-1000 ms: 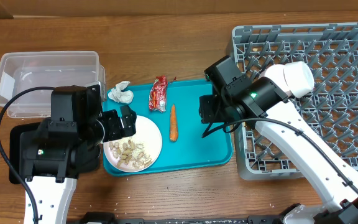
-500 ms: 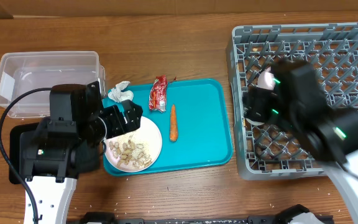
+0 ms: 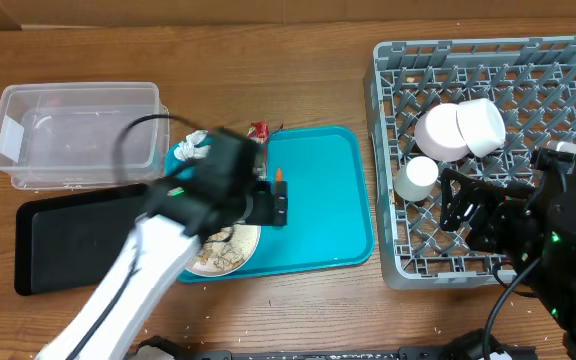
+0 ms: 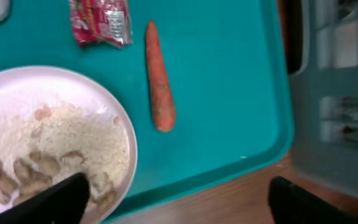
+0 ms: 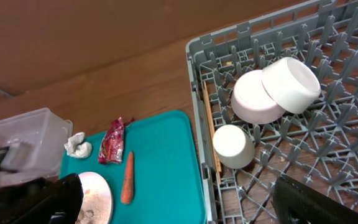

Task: Sort waste into correct bins and load items into the dishwasher
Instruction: 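Reach the left gripper to the carrot and grasp it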

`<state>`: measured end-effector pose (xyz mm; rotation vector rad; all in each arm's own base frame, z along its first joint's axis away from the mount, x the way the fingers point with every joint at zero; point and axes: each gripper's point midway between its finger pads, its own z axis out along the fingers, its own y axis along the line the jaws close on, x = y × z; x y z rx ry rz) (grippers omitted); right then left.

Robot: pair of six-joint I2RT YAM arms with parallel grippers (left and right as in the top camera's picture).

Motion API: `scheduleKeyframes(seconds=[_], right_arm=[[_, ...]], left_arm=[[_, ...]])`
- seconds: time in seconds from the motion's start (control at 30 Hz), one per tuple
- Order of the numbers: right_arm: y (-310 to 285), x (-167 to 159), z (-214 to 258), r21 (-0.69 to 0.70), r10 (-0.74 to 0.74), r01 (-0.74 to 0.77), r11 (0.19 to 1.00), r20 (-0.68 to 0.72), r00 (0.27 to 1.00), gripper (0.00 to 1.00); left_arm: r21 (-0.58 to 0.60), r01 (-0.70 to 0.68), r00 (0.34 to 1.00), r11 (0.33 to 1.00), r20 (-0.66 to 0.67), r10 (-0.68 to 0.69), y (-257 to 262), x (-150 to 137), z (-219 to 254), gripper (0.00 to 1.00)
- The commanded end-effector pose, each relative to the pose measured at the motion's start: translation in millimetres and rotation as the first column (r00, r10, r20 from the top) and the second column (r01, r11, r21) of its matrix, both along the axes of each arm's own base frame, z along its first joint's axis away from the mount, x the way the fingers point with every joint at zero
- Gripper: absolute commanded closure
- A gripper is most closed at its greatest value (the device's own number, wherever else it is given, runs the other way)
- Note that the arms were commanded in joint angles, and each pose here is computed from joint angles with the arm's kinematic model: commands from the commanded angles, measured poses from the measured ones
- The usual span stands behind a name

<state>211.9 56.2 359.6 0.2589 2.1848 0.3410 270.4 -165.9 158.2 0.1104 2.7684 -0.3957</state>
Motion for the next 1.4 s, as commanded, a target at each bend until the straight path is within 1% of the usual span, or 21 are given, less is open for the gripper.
scheduleKeyframes(seconds=[0.0, 0.03, 0.1, 0.2, 0.33, 0.5, 0.57, 0.6, 0.63, 0.67, 0.7, 0.8, 0.93, 1.03, 1.07, 1.1, 1.17, 1.2, 1.3, 1.37], right_arm=[[-3, 1, -2, -0.013, -0.017, 0.017, 1.0, -0.007, 1.0, 0.0], [-3, 1, -3, -0.013, -0.017, 0.017, 1.0, -0.008, 1.0, 0.0], [-3, 1, -3, -0.013, -0.017, 0.017, 1.0, -0.008, 1.0, 0.0], [-3, 1, -3, -0.013, -0.017, 0.017, 1.0, -0.008, 1.0, 0.0], [-3, 1, -3, -0.013, -0.017, 0.017, 1.0, -0.008, 1.0, 0.0], [-3, 1, -3, -0.013, -0.017, 0.017, 1.0, -0.008, 1.0, 0.0], [-3, 1, -3, -0.013, -0.017, 0.017, 1.0, -0.008, 1.0, 0.0], [-3, 1, -3, -0.013, -0.017, 0.017, 1.0, -0.008, 1.0, 0.0], [-3, 1, -3, -0.013, -0.017, 0.017, 1.0, -0.008, 1.0, 0.0], [-3, 1, -3, -0.013, -0.017, 0.017, 1.0, -0.008, 1.0, 0.0], [-3, 1, -3, -0.013, -0.017, 0.017, 1.0, -0.008, 1.0, 0.0], [-3, 1, -3, -0.013, -0.017, 0.017, 1.0, -0.008, 1.0, 0.0], [-3, 1, -3, -0.013, -0.017, 0.017, 1.0, -0.008, 1.0, 0.0], [-3, 1, -3, -0.013, -0.017, 0.017, 1.0, -0.008, 1.0, 0.0], [-3, 1, -3, -0.013, -0.017, 0.017, 1.0, -0.008, 1.0, 0.0], [-3, 1, -3, -0.013, -0.017, 0.017, 1.0, -0.008, 1.0, 0.0], [-3, 1, -3, -0.013, -0.017, 0.017, 1.0, -0.008, 1.0, 0.0], [-3, 1, -3, -0.013, -0.017, 0.017, 1.0, -0.008, 1.0, 0.0], [-3, 1, -3, -0.013, -0.017, 0.017, 1.0, -0.008, 1.0, 0.0], [-3, 1, -3, -0.013, -0.017, 0.017, 1.0, -0.008, 1.0, 0.0]], left_arm=[[0.132, 0.028, 1.0, 0.991, 0.006, -0.029, -10, 16, -30, 0.17], [0.141, 0.038, 0.999, 0.989, -0.004, -0.038, -16, 20, -40, 0.24], [0.159, 0.031, 0.999, 0.987, -0.03, -0.027, -22, 26, -60, 0.29], [0.163, -0.008, 0.998, 0.987, -0.059, 0.018, -28, 36, -84, 0.28], [0.174, -0.025, 0.996, 0.984, -0.08, 0.04, -34, 46, -114, 0.35], [0.224, -0.028, 0.986, 0.974, -0.157, 0.064, -29, 40, -147, 0.47], [0.253, -0.023, 0.981, 0.967, -0.182, 0.071, -25, 36, -157, 0.5], [0.262, -0.021, 0.979, 0.965, -0.191, 0.073, -23, 34, -160, 0.53], [0.264, -0.02, 0.978, 0.964, -0.196, 0.074, -23, 33, -161, 0.59], [0.264, -0.02, 0.978, 0.964, -0.196, 0.074, -23, 33, -161, 0.63], [0.261, -0.021, 0.979, 0.965, -0.193, 0.073, -23, 34, -160, 0.65], [0.244, -0.028, 0.983, 0.969, -0.169, 0.071, -29, 43, -145, 0.67], [0.204, -0.043, 0.992, 0.978, -0.111, 0.067, -40, 62, -105, 0.76], [0.17, -0.068, 0.995, 0.983, -0.064, 0.08, -42, 77, -71, 0.87], [0.16, -0.078, 0.995, 0.984, -0.05, 0.087, -41, 81, -60, 0.88], [0.152, -0.088, 0.995, 0.984, -0.037, 0.095, -39, 85, -50, 0.87], [0.154, -0.122, 0.992, 0.98, -0.005, 0.124, -28, 94, -29, 0.78], [0.161, -0.146, 0.989, 0.976, 0.012, 0.146, -20, 98, -21, 0.76], [0.191, -0.249, 0.968, 0.949, 0.074, 0.239, 18, 115, 6, 0.69], [0.205, -0.342, 0.939, 0.917, 0.114, 0.324, 54, 127, 20, 0.66]])
